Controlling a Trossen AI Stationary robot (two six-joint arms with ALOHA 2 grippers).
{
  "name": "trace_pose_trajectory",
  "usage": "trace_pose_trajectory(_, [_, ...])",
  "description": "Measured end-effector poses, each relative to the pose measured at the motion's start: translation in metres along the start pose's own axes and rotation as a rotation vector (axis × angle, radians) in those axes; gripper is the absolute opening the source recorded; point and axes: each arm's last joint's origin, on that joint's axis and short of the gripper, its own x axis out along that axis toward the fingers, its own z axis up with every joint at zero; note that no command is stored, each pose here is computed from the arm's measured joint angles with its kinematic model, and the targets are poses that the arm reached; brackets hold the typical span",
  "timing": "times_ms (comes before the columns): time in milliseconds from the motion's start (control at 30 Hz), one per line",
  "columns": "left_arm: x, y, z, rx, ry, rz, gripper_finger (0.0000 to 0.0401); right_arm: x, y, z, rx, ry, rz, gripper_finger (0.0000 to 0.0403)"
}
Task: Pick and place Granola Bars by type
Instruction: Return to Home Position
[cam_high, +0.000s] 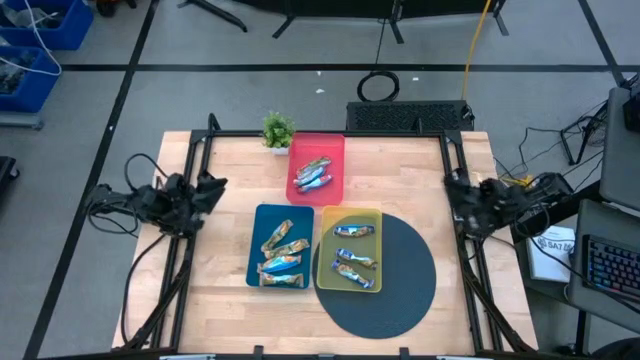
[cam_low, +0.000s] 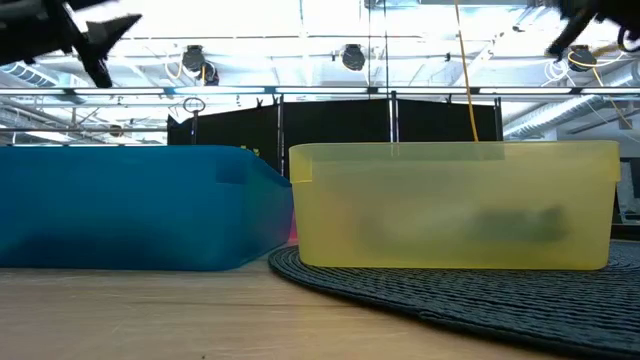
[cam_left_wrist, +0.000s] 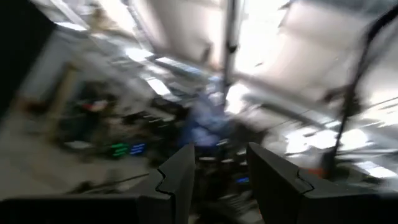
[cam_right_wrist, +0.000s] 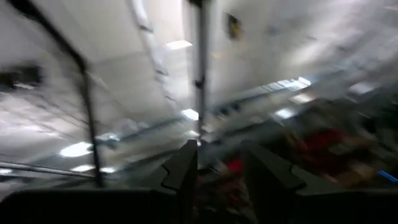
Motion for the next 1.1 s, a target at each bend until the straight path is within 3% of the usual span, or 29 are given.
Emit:
trace_pose_trajectory(67, [0.0,0.003,-0.004,0.045,0.026,0.095,0.015,-0.001,-0.005,-0.008,0.004,0.08,-0.188,0.0116])
trace_pose_trajectory(167, [-0.001,0.009,-0.008,-0.002,0.035,0.261,0.015,-0.005,-0.013,-0.017,0.087,0.123,-0.493,0.0116])
trace_pose_trajectory(267, [-0.004,0.015,-0.016,0.002,0.069,0.412,0.015,-0.008,-0.018,-0.022,0.101,0.128,-0.662,0.0116])
trace_pose_trajectory(400, [-0.007,0.02,-0.022,-0.02,0.078,0.542,0.015,-0.009,-0.018,-0.023,0.051,0.146,-0.682,0.0116])
trace_pose_trajectory(500, [-0.008,0.021,-0.023,-0.025,0.069,0.579,0.015,-0.009,-0.018,-0.023,0.008,0.161,-0.679,0.0116])
trace_pose_trajectory(767, [-0.008,0.022,-0.023,0.053,0.09,0.581,0.015,-0.009,-0.018,-0.023,0.002,0.164,-0.677,0.0116])
trace_pose_trajectory(1100, [-0.008,0.022,-0.023,0.044,0.087,0.581,0.015,-0.009,-0.018,-0.023,0.002,0.164,-0.675,0.0116])
